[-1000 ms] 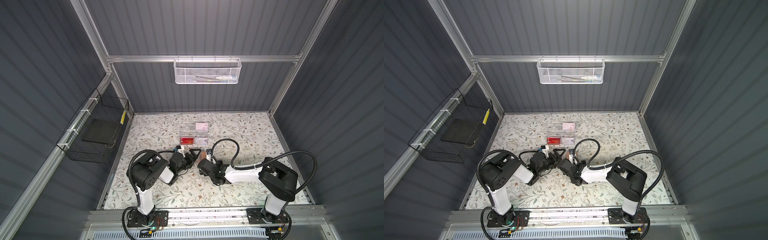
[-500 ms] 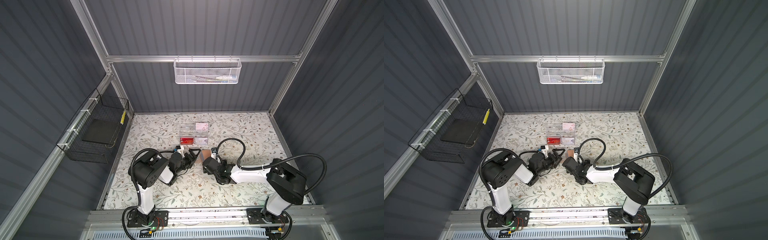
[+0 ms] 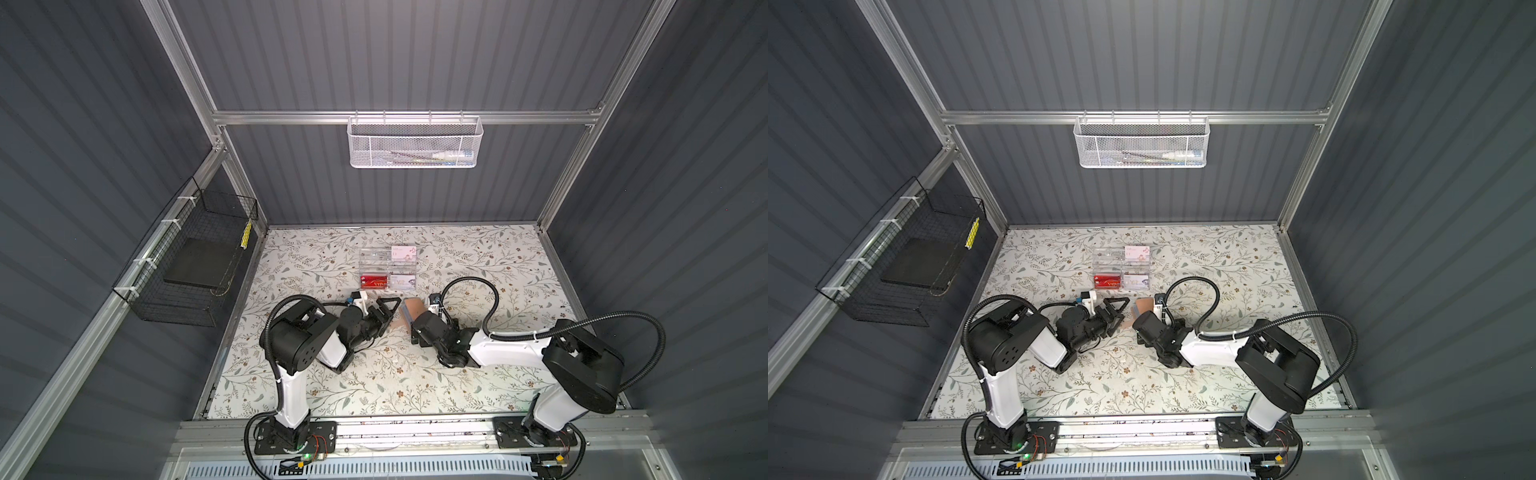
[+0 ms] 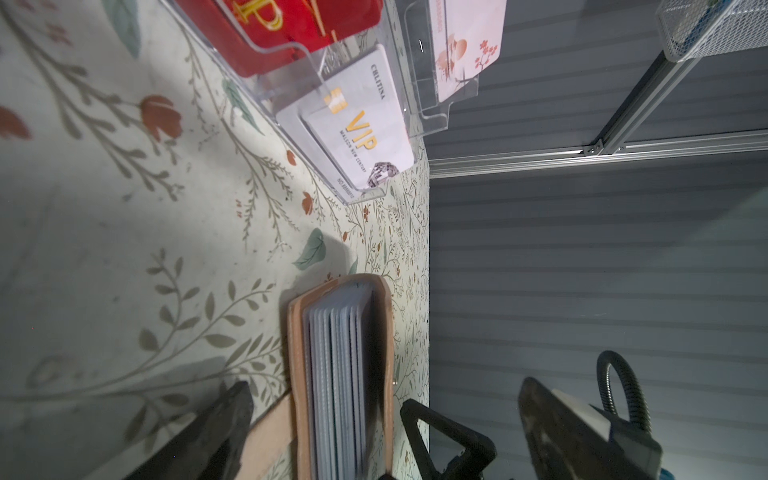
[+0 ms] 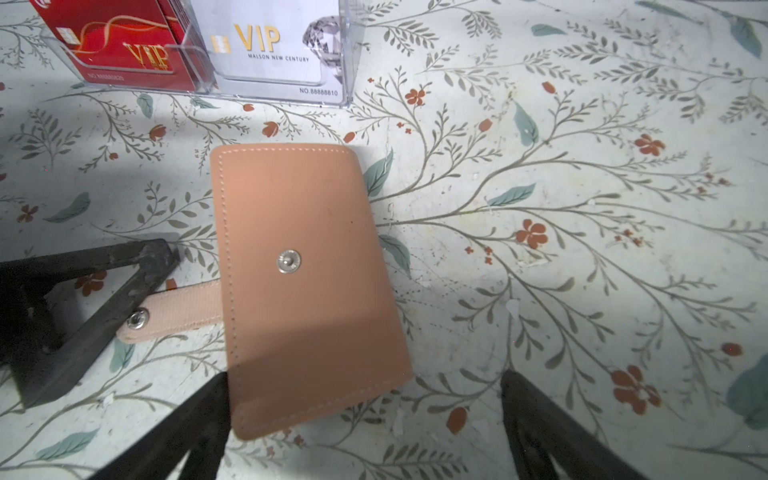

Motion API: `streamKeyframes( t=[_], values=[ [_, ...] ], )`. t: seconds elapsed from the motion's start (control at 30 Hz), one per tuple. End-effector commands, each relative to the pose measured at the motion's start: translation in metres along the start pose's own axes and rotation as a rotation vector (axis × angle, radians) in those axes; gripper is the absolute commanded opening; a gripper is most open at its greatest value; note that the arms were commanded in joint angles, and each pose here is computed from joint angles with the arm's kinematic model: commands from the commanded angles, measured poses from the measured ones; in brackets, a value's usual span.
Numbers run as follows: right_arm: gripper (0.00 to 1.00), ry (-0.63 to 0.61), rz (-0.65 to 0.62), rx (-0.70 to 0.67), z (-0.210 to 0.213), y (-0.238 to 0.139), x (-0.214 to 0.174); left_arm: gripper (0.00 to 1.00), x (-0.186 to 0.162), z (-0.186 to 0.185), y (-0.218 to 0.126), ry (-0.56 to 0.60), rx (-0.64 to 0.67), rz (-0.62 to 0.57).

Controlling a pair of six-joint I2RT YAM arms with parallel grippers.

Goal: Take the credit cards out of the card holder

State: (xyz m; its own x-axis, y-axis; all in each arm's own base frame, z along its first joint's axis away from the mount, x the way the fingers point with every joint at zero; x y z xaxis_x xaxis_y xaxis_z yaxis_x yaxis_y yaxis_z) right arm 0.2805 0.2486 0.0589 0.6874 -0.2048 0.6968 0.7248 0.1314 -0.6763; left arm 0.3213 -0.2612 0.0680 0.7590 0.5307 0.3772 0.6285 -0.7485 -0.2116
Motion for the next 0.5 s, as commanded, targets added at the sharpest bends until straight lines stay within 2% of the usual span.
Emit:
streamKeyframes(
  t=[0.0,0.47],
  values=[
    [0.99,-0.002,-0.006,-0.007,-0.006,-0.001,0.003,1.00,-0.044,0.097,-0.025,-0.066,0.348,0.127],
    [0.99,0.024,-0.018,-0.009,-0.017,-0.002,0.015,1.00,-0.038,0.085,-0.024,-0.030,0.335,0.130]
  ],
)
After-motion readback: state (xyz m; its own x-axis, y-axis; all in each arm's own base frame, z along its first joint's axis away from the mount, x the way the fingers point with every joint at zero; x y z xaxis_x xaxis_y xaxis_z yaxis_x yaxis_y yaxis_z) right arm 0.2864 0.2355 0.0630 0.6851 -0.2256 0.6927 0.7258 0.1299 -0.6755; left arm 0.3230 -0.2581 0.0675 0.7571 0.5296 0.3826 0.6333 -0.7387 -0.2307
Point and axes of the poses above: each gripper's point midway between its finger pads, its own y axis out along the fingers, its own z axis along the line the jaws close on, x = y × z, the point moved 1 cm from there along -y, back along the fingers, and after that the axes turned 14 degrees about y, right-handed, at the moved point
